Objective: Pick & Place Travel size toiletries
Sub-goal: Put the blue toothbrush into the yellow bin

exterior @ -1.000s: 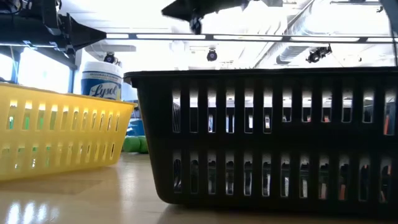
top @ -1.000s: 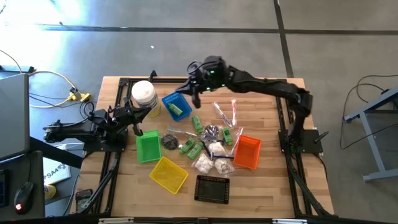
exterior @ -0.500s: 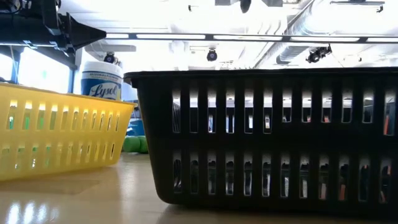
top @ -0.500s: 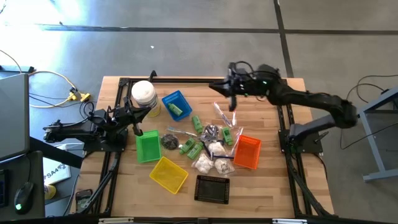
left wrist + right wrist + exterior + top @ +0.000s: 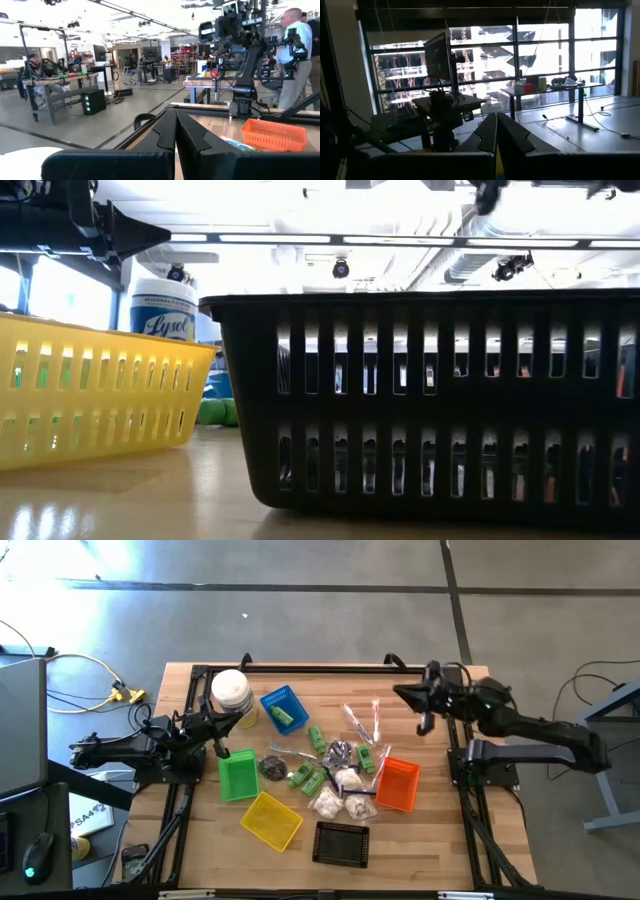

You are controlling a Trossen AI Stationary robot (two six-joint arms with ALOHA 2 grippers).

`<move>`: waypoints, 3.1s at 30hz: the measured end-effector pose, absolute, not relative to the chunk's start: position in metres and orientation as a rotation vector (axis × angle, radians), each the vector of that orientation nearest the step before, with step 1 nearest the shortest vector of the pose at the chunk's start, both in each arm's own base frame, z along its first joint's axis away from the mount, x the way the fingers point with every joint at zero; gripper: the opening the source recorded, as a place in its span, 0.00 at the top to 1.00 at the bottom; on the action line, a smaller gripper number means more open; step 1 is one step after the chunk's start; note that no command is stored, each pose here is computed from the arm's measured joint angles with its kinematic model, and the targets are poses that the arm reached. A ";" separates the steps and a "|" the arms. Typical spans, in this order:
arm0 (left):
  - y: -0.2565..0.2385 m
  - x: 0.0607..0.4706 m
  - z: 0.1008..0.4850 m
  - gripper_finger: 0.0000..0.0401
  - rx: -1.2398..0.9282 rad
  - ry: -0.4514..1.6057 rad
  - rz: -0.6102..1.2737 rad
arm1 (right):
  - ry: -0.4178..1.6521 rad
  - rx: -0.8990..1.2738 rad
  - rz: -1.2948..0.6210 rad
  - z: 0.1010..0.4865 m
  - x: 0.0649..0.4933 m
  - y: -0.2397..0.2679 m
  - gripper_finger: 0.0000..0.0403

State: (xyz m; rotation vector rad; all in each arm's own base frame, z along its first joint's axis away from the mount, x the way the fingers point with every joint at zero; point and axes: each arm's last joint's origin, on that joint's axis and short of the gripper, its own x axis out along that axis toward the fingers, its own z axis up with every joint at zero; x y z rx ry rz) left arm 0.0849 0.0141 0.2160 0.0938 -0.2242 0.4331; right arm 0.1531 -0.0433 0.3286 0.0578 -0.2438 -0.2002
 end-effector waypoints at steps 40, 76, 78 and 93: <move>0.014 0.084 0.218 1.00 0.077 -0.246 0.431 | -0.314 0.112 -0.229 0.197 0.104 -0.030 0.99; 0.023 0.312 0.346 1.00 0.266 0.964 0.347 | -0.302 0.232 -0.125 0.195 0.105 -0.028 0.99; 0.023 0.322 0.334 0.99 0.284 1.049 0.293 | -0.297 0.233 -0.105 0.195 0.105 -0.027 0.99; 0.053 0.338 0.270 0.61 0.036 1.265 0.090 | -0.279 0.275 -0.018 0.194 0.106 -0.025 0.99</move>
